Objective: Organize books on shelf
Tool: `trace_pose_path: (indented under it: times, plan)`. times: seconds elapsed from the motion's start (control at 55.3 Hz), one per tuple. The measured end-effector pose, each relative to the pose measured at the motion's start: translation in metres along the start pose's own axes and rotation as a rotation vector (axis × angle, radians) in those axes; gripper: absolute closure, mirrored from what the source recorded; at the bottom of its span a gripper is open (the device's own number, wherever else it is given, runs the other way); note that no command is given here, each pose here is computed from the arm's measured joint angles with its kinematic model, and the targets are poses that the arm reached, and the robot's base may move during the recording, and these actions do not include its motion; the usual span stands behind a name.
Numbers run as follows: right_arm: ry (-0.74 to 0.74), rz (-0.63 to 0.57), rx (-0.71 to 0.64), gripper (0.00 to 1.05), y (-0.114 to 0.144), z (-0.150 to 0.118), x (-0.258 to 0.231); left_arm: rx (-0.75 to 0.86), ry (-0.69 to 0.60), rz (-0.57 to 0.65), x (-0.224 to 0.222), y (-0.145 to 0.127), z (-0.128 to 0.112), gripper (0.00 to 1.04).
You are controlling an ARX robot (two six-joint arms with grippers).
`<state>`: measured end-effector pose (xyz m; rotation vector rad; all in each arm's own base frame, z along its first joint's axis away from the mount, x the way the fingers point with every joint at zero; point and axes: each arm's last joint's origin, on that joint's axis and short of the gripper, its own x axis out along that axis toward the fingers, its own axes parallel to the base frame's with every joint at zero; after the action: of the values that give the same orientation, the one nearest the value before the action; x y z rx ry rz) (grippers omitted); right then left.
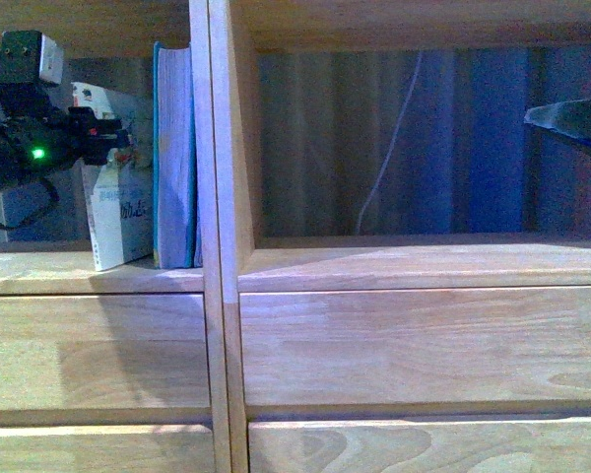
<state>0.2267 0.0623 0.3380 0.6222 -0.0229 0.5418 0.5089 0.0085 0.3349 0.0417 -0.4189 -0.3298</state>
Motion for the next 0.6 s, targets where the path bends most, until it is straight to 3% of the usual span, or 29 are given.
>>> trace_pose_path:
  times: [0.506, 0.597]
  plan:
    - [-0.001, 0.005, 0.025, 0.07, -0.001, -0.001, 0.000, -0.018, 0.037, 0.051, -0.001, -0.004, -0.023, 0.08]
    - [0.000, 0.007, 0.026, 0.07, -0.001, -0.001, 0.001, -0.029, 0.057, 0.046, -0.004, -0.008, -0.030, 0.08]
